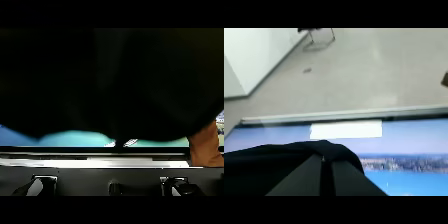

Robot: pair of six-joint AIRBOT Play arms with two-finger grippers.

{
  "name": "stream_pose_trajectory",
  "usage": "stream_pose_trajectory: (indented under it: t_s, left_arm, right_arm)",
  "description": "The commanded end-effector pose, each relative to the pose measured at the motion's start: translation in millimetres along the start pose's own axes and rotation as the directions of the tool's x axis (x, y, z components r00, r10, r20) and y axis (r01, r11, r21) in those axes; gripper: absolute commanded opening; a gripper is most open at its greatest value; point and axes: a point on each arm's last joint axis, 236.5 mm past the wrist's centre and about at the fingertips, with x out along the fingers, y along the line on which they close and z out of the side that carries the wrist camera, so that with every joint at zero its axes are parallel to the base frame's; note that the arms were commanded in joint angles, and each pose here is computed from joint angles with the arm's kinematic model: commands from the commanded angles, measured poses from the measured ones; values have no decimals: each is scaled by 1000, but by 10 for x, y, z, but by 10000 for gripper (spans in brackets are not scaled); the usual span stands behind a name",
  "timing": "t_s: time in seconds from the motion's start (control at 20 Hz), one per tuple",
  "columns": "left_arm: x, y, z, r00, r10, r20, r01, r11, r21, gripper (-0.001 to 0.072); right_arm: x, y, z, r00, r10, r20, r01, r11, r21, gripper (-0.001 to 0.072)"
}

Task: Fold the clothes and pants, and hang the long-sleeved shirts on hangers.

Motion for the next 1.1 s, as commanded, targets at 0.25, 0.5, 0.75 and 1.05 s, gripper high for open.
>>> stream_pose_trajectory:
  t_s: [0.25, 0.5, 0.75, 1.05]
  left_arm:
    - [2522, -93, -1986, 799, -27, -600, 105, 990, 95, 16]
    - [3913, -150, -3302, 729, -34, -684, 63, 998, 17, 16]
    - [4532, -155, -3215, 843, -53, -536, 53, 998, -15, 16]
    - [4350, -161, -3304, 793, -50, -608, 53, 999, -12, 17]
  right_arm:
    - [2461, -1068, -1808, 857, -162, -489, 184, 983, -3, 27]
    - [3607, -1662, -3266, 752, -181, -634, 287, 956, 67, 27]
    - [4076, -1914, -3758, 775, -192, -602, 316, 943, 105, 27]
    - [3943, -1916, -3894, 721, -195, -664, 332, 939, 85, 27]
